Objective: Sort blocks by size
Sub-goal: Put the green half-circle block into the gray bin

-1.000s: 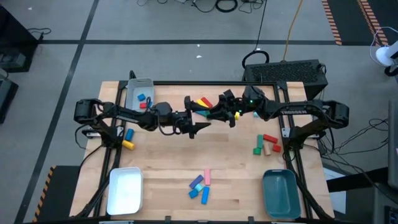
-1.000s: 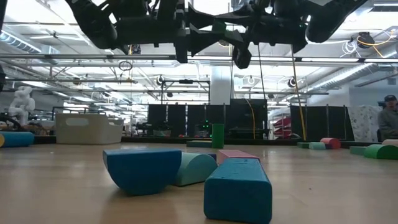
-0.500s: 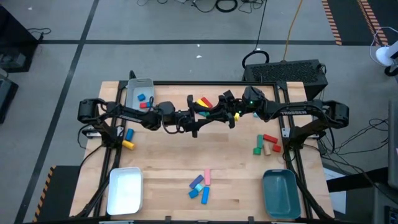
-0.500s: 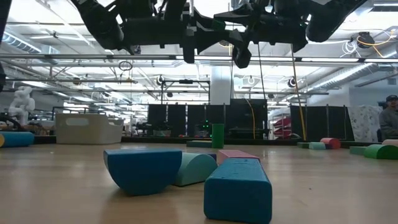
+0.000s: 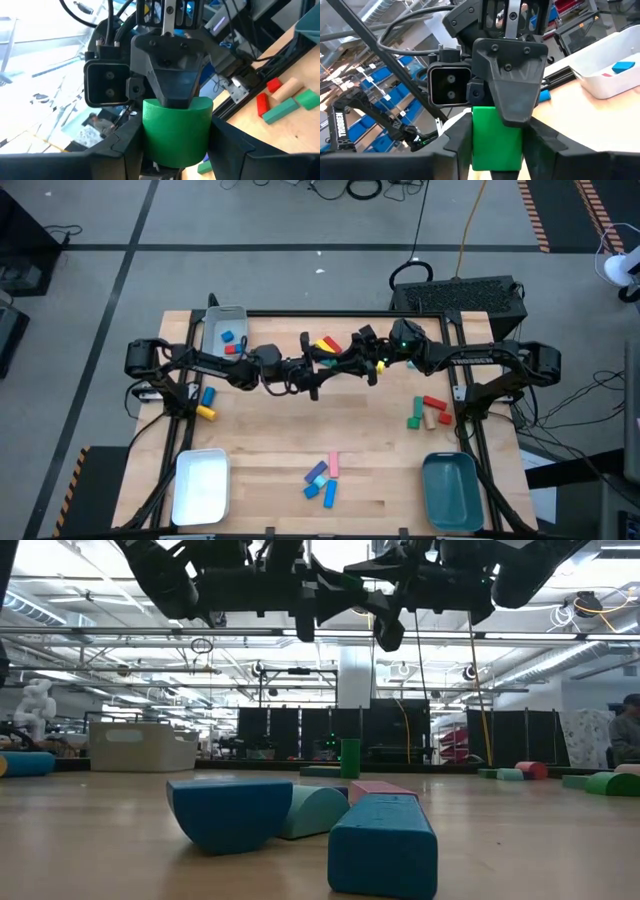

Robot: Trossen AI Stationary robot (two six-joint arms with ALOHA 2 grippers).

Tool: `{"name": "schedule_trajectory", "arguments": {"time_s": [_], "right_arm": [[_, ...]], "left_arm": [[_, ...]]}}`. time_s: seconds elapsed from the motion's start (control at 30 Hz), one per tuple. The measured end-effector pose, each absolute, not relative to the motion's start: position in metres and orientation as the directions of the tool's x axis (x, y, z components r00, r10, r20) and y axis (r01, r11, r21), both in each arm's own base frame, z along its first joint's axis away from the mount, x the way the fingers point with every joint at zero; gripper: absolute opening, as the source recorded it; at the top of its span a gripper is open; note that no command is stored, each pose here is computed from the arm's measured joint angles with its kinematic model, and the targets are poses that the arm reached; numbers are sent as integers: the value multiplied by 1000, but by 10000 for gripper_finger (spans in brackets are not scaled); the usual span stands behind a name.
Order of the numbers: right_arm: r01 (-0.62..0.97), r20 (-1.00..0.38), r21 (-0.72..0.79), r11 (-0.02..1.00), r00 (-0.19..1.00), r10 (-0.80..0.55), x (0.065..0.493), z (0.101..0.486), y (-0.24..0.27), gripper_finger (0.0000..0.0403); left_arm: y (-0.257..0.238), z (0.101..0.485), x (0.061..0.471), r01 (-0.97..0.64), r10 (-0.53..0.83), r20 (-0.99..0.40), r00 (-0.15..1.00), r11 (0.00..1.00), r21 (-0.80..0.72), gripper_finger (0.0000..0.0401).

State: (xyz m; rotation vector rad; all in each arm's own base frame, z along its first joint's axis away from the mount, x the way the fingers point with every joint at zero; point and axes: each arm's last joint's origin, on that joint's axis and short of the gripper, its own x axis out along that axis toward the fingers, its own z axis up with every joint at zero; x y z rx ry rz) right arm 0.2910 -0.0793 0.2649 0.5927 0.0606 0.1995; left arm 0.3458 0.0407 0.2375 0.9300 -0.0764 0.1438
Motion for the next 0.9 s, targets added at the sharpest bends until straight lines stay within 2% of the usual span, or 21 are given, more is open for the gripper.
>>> {"name": "schedule_trajectory", "arguments": {"time_s": [0.27,0.47,0.63,0.73,0.9], "right_arm": [[-105,-40,566,818,987,154,285,261,-96,216],[-24,-78,642,766,992,97,278,257,-114,263],[75,-140,653,753,990,23,269,254,-128,280],[196,-246,631,751,968,-46,259,246,-136,282],[404,-411,512,758,890,-196,240,241,-140,281]], "left_arm": [[39,240,345,-208,154,141,978,639,740,175],[42,240,344,-277,256,141,956,639,718,175],[44,242,343,-351,337,158,928,651,674,175],[44,246,342,-407,397,174,901,639,653,175],[53,241,341,-454,487,131,864,639,620,175]]}}
